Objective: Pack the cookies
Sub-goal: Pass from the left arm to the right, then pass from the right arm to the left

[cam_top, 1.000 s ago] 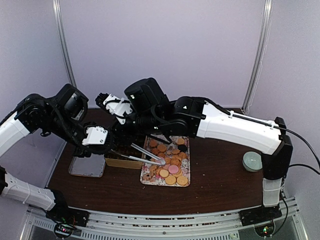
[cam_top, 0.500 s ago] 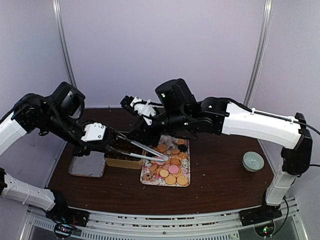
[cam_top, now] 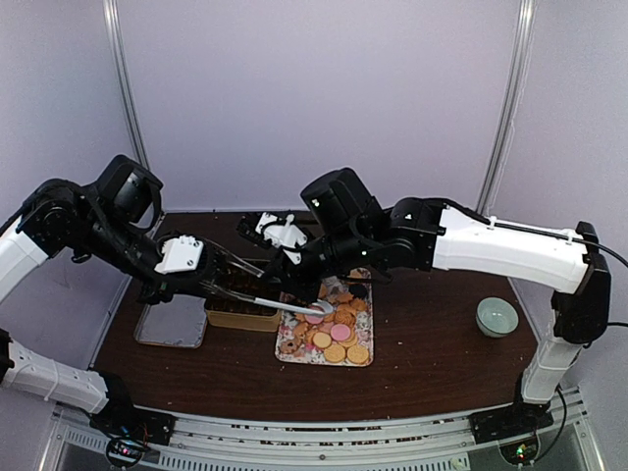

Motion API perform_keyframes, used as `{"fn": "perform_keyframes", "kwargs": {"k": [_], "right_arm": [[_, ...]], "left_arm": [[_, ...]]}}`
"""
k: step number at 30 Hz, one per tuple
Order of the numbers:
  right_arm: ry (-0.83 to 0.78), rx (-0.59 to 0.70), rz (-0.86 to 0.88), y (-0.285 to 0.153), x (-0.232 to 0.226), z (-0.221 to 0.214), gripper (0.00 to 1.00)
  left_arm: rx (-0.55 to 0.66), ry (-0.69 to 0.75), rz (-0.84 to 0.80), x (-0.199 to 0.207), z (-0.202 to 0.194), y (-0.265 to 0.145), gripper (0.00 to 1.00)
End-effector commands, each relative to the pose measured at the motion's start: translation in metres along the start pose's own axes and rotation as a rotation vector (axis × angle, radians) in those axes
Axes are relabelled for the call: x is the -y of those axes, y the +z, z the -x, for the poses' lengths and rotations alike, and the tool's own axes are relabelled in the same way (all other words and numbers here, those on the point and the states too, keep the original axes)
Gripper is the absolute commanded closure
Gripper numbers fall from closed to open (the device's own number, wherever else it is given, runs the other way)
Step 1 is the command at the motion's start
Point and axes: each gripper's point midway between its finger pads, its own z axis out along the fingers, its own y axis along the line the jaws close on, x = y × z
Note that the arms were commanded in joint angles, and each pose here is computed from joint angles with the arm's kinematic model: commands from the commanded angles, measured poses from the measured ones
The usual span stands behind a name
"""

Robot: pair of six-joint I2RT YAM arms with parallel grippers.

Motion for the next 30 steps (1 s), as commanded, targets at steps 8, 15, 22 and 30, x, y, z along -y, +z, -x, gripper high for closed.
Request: {"fn": "perform_keyframes", "kwargs": {"k": [8, 15, 22, 30], "right_arm": [[-0.019, -0.036, -0.091, -0.017, 0.019, -0.003, 1.00], [-0.072, -0.193, -0.221, -0.018, 0.040, -0.026, 1.00], [-0.097, -0.206, -0.234, -0.015, 0.034, -0.018, 1.00], [-0.123, -0.230, -0.215, -0.001, 0.017, -0.006, 1.00]], "left_arm": [[0.034, 0.034, 0.013, -0.002, 0.008, -0.006, 0.52], [-0.033, 0.066, 0.051, -0.012, -0.003, 0.002, 0.46], [-0.064, 0.075, 0.070, -0.019, -0.009, 0.014, 0.52], [-0.067, 0.075, 0.071, -0.025, -0.005, 0.017, 0.61]]}}
